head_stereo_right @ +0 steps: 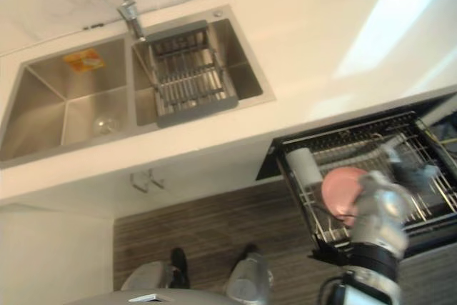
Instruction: Walk over to the sink, pick up the cup, carry it to the dishwasher, place the cup inside the dishwasher, then close the dishwasher door
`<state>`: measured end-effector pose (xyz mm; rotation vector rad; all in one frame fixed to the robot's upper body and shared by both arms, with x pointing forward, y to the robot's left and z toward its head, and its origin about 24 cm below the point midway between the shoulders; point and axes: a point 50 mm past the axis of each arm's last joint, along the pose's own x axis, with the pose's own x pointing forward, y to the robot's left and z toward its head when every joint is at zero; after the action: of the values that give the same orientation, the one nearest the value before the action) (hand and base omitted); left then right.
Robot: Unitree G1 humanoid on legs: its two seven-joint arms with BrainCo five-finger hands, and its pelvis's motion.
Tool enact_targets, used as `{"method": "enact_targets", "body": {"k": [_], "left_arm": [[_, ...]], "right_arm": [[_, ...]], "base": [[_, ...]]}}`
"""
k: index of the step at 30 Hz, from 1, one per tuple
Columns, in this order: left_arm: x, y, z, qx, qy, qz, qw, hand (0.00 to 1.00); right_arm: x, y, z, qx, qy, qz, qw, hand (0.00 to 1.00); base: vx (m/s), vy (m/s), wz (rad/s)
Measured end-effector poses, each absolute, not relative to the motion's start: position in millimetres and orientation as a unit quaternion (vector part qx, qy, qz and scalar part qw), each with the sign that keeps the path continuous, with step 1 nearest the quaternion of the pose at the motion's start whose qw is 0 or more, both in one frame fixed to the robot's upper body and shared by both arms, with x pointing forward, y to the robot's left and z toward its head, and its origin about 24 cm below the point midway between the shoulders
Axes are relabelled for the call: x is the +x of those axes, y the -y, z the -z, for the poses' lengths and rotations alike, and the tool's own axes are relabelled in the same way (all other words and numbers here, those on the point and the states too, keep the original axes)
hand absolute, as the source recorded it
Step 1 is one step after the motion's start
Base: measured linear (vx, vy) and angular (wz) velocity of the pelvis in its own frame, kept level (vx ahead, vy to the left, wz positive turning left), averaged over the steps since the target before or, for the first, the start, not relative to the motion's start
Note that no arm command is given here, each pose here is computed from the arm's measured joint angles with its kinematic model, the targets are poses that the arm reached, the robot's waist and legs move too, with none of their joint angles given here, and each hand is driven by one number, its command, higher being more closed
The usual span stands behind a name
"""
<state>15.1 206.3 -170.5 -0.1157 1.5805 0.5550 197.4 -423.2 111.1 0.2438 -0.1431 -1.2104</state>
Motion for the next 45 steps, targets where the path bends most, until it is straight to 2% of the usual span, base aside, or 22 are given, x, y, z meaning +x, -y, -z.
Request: {"method": "enact_targets", "body": {"k": [2, 4, 7, 11, 15, 22, 27, 30, 34, 38, 45], "left_arm": [[14, -214, 169, -0.047, -0.700, -0.253, 0.666, 0.00], [13, -230, 166, -0.041, -0.694, -0.271, 0.666, 0.00], [15, -253, 160, -0.021, -0.686, -0.287, 0.668, 0.00], [25, -271, 155, -0.010, -0.675, -0.292, 0.678, 0.00], [37, -274, 153, -0.010, -0.661, -0.290, 0.692, 0.00], [43, -261, 155, -0.018, -0.665, -0.284, 0.691, 0.00], [44, -261, 154, -0.019, -0.663, -0.285, 0.692, 0.00], [45, -261, 154, -0.020, -0.660, -0.285, 0.695, 0.00], [45, -247, 158, -0.033, -0.659, -0.276, 0.699, 0.00], [47, -232, 162, -0.045, -0.656, -0.264, 0.705, 0.00], [46, -228, 163, -0.041, -0.661, -0.257, 0.704, 0.00]], "right_arm": [[172, 448, -117, 0.096, 0.068, 0.615, 0.780, 0.00], [139, 476, -105, 0.100, 0.032, 0.676, 0.729, 0.00], [108, 488, -76, 0.128, -0.021, 0.716, 0.686, 0.00], [95, 486, -49, 0.163, -0.059, 0.723, 0.669, 0.00], [103, 467, -22, 0.179, -0.091, 0.700, 0.685, 0.00], [147, 408, 5, 0.197, -0.110, 0.621, 0.751, 0.00], [165, 392, 3, 0.192, -0.108, 0.588, 0.778, 0.00], [178, 387, -3, 0.196, -0.095, 0.574, 0.789, 0.00], [182, 386, -6, 0.227, -0.065, 0.578, 0.781, 0.00], [198, 373, -17, 0.264, -0.021, 0.528, 0.807, 0.00], [228, 357, -39, 0.317, 0.039, 0.463, 0.827, 0.00]], "base": [[0.06, -0.025, -0.25], [0.05, -0.031, -0.22], [0.04, -0.012, -0.27], [0.01, 0.020, -0.23], [-0.04, 0.055, -0.08], [-0.09, 0.024, 0.08], [-0.02, 0.013, 0.25], [0.00, 0.037, 0.19], [0.03, 0.028, 0.19], [0.04, -0.003, 0.05], [-0.02, -0.044, 0.18]]}}
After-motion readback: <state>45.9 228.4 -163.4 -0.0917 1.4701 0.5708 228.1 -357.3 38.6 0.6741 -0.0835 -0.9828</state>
